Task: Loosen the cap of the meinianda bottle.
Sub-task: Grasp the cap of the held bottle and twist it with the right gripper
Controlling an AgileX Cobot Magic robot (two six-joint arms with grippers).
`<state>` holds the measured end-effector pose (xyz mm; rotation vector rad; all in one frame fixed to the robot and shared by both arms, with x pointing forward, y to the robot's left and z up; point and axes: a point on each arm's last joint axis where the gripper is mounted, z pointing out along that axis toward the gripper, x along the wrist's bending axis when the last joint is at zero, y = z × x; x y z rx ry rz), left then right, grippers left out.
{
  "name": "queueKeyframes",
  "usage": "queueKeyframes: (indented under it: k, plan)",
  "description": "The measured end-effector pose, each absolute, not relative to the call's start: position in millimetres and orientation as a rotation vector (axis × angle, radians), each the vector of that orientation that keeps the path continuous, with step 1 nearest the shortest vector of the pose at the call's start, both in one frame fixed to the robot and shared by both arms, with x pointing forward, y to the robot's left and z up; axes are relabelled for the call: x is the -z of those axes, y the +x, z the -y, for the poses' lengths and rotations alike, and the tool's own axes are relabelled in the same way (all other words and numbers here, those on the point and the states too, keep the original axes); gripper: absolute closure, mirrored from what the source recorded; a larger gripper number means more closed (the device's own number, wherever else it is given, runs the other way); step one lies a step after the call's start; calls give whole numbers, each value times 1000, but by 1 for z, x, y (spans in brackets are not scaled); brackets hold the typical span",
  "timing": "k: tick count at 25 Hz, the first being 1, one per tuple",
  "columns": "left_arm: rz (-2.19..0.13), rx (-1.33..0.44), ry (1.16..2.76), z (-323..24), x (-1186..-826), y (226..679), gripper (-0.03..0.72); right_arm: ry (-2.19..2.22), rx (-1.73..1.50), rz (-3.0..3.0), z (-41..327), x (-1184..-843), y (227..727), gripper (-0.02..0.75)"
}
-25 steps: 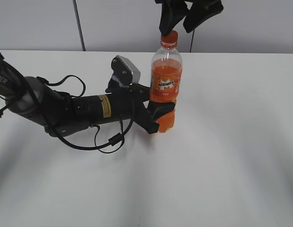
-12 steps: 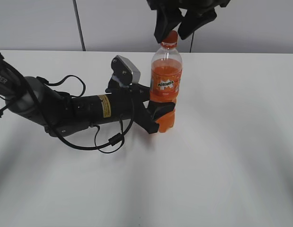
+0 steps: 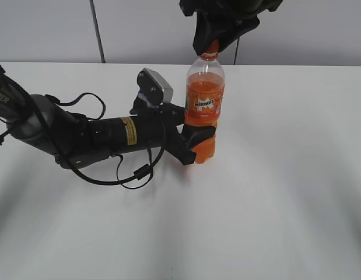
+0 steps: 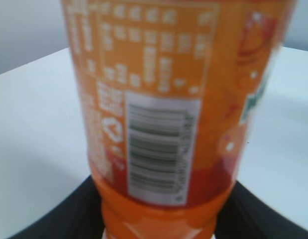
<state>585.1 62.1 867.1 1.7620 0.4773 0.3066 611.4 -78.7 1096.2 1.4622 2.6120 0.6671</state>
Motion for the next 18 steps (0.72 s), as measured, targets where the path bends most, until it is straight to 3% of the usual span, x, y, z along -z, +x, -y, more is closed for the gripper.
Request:
queueKeyframes:
  k: [8, 18]
  plan:
    - [-477, -307, 1762, -62, -867, 585, 315, 1280, -655, -2679, 78, -1096, 611, 463]
    - [-480, -307, 1761, -62, -867, 585, 315, 322, -553, -2831, 78, -1097, 611, 465]
